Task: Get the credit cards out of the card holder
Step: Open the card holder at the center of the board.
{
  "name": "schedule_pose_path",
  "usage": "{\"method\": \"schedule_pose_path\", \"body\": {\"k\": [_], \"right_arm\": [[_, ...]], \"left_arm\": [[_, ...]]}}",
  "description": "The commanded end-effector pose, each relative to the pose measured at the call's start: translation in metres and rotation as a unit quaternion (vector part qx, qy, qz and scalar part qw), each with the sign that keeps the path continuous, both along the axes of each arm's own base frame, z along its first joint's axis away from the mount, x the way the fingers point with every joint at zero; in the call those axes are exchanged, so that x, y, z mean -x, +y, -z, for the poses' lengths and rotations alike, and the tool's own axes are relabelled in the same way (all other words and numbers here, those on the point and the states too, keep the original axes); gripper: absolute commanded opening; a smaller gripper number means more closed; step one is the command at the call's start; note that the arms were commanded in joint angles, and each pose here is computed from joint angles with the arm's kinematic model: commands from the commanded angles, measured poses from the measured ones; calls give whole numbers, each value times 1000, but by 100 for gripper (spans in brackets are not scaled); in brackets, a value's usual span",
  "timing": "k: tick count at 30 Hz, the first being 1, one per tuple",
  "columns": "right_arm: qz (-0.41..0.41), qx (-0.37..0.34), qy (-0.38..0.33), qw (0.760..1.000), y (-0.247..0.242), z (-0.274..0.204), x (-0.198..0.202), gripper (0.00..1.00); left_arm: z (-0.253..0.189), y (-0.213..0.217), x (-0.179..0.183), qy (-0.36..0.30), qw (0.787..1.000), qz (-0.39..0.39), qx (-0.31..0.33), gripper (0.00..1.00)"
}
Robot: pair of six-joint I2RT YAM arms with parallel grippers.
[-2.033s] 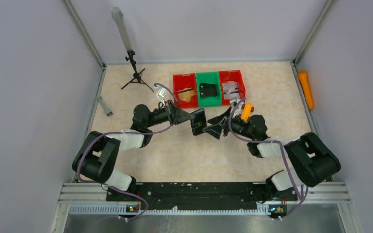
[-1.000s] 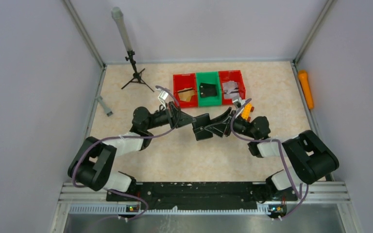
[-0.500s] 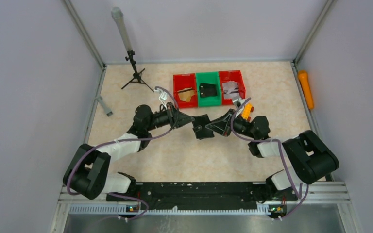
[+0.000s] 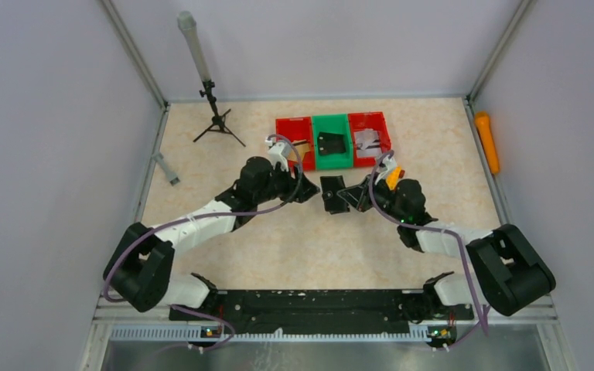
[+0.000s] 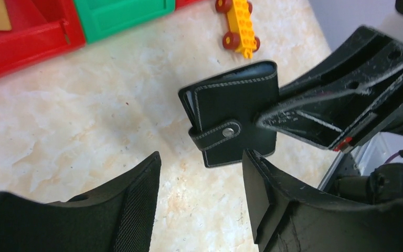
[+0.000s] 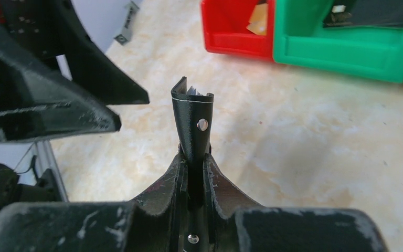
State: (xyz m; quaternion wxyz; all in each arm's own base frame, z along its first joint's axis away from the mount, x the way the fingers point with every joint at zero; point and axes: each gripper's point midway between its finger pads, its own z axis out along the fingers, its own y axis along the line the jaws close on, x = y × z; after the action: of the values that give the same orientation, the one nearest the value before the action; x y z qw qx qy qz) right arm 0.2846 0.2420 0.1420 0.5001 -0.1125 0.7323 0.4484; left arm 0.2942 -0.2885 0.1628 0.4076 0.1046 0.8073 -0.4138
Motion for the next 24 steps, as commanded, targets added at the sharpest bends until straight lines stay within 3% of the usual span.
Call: {"method": "schedule_pose_path", "body": {"k": [1, 18, 24], "right_arm": [[36, 16, -15, 999, -4, -11, -21, 0], [-22, 24, -19, 999, 29, -10, -7, 0], [-30, 22, -36, 999, 32, -15, -2, 0]], "left_arm": [[9, -12, -1, -10, 999, 11, -42, 61], [40, -44, 6, 45, 996, 68, -47, 64], [58, -37, -4, 72, 993, 35, -85, 54]]}}
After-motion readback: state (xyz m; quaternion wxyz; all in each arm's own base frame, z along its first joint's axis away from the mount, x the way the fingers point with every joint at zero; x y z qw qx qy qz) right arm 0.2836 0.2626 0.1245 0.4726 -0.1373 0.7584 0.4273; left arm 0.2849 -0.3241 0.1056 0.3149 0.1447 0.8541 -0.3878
